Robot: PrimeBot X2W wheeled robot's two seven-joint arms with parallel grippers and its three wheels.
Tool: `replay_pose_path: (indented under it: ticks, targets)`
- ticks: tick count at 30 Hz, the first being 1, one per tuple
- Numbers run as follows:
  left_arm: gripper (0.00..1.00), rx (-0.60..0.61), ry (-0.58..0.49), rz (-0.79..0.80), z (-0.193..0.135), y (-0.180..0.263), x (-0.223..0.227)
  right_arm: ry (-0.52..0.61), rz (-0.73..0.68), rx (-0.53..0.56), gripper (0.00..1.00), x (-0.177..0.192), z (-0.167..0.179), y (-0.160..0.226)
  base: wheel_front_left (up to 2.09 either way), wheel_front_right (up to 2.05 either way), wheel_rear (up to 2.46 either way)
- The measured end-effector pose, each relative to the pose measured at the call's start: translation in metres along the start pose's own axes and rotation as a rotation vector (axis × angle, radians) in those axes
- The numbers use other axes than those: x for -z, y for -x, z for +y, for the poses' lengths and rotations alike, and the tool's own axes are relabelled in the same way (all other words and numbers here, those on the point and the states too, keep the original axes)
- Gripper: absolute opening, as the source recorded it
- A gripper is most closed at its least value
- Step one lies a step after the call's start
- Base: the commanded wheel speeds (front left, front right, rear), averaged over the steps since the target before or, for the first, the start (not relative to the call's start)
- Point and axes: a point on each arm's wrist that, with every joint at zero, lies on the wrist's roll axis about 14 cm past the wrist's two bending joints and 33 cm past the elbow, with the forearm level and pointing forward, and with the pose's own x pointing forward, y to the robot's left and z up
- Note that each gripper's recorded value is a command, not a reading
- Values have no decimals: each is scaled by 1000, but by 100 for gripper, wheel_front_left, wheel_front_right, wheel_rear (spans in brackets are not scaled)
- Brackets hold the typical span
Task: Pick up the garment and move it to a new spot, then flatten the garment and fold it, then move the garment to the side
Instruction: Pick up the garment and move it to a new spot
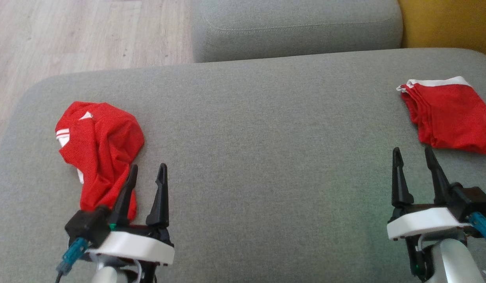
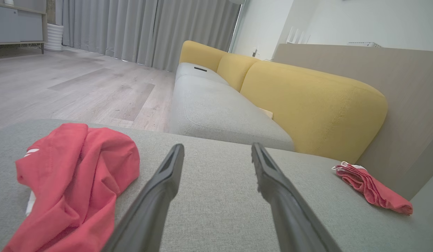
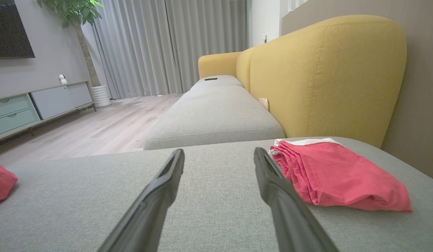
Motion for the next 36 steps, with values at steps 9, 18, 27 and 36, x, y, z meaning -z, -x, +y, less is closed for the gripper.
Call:
replay_pose_path:
  ticks: [9, 18, 27, 36]
  targets:
    - [100, -15, -1, 3, 4, 2, 1, -4, 9, -18, 100, 3, 6, -4, 0, 0, 0]
    - [100, -113, -16, -13, 34, 16, -6, -22, 30, -143, 100, 11, 49, -17, 0, 0, 0]
    - [100, -274, -57, -63, 81, 42, -26, -42, 68, -297, 100, 25, 104, -28, 0, 0, 0]
    - [100, -381, -86, -87, 109, 69, -37, -48, 98, -422, 100, 34, 148, -31, 0, 0, 0]
